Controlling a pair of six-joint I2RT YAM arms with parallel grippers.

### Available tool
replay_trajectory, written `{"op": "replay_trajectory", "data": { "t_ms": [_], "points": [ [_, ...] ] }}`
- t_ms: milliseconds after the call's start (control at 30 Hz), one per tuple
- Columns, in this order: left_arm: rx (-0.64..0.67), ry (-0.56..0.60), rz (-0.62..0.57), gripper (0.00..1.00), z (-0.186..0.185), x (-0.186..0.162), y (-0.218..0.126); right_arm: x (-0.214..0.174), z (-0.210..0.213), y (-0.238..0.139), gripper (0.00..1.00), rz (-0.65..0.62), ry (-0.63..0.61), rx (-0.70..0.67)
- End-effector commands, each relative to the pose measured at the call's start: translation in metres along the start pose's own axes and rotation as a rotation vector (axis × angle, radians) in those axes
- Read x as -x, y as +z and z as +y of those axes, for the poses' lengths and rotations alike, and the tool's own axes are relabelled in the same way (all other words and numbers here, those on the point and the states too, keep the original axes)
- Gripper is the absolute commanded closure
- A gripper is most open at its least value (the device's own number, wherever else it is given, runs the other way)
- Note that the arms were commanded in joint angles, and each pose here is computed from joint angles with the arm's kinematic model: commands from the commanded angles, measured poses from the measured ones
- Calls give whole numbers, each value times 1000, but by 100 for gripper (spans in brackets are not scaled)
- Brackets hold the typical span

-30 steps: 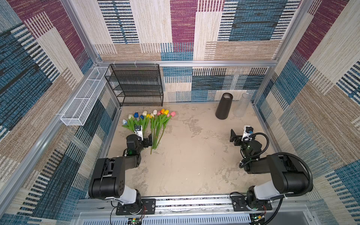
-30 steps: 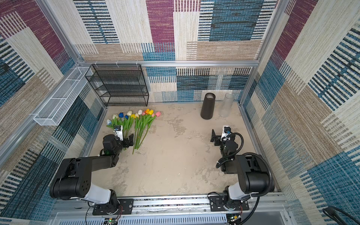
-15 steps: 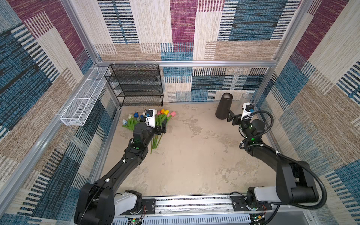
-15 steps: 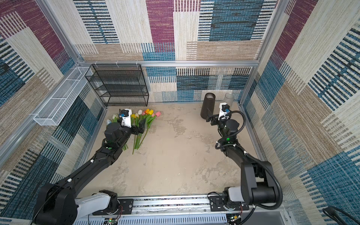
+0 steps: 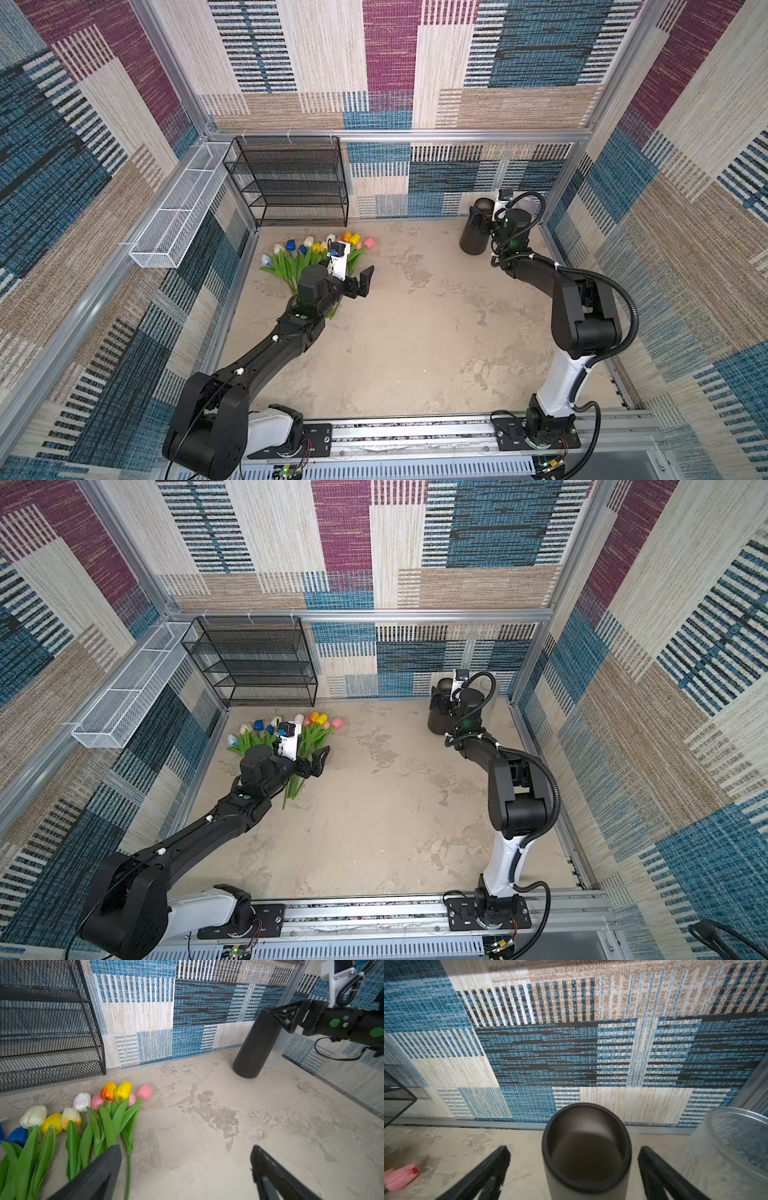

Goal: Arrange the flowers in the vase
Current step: 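Move the right gripper to the dark grey vase while the left gripper approaches the tulips, then grasp the dark grey vase rim with the right gripper and slide it toward the tulips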

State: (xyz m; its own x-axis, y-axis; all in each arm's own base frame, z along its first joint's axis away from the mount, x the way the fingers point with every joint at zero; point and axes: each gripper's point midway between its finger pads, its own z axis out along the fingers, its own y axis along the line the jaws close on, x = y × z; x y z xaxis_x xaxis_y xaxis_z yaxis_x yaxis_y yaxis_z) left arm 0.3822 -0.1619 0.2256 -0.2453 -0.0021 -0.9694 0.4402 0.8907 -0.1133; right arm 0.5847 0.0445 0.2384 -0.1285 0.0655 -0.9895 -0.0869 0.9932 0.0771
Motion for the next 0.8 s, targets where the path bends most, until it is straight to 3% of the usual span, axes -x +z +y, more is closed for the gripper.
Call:
{"op": "replay_trajectory", "data": {
  "t_ms": [0,500,767],
  "points": [
    [1,2,-65,0,0,15,-4,-10,-7,15,0,45,23,-44],
    [10,-4,-69,0,1,14,-9,-19,-15,55,0,14,-38,-69],
    [7,-7,-67,0,0,13,-13,-24,-7,57,9,-5,-65,-25]
  ]
}}
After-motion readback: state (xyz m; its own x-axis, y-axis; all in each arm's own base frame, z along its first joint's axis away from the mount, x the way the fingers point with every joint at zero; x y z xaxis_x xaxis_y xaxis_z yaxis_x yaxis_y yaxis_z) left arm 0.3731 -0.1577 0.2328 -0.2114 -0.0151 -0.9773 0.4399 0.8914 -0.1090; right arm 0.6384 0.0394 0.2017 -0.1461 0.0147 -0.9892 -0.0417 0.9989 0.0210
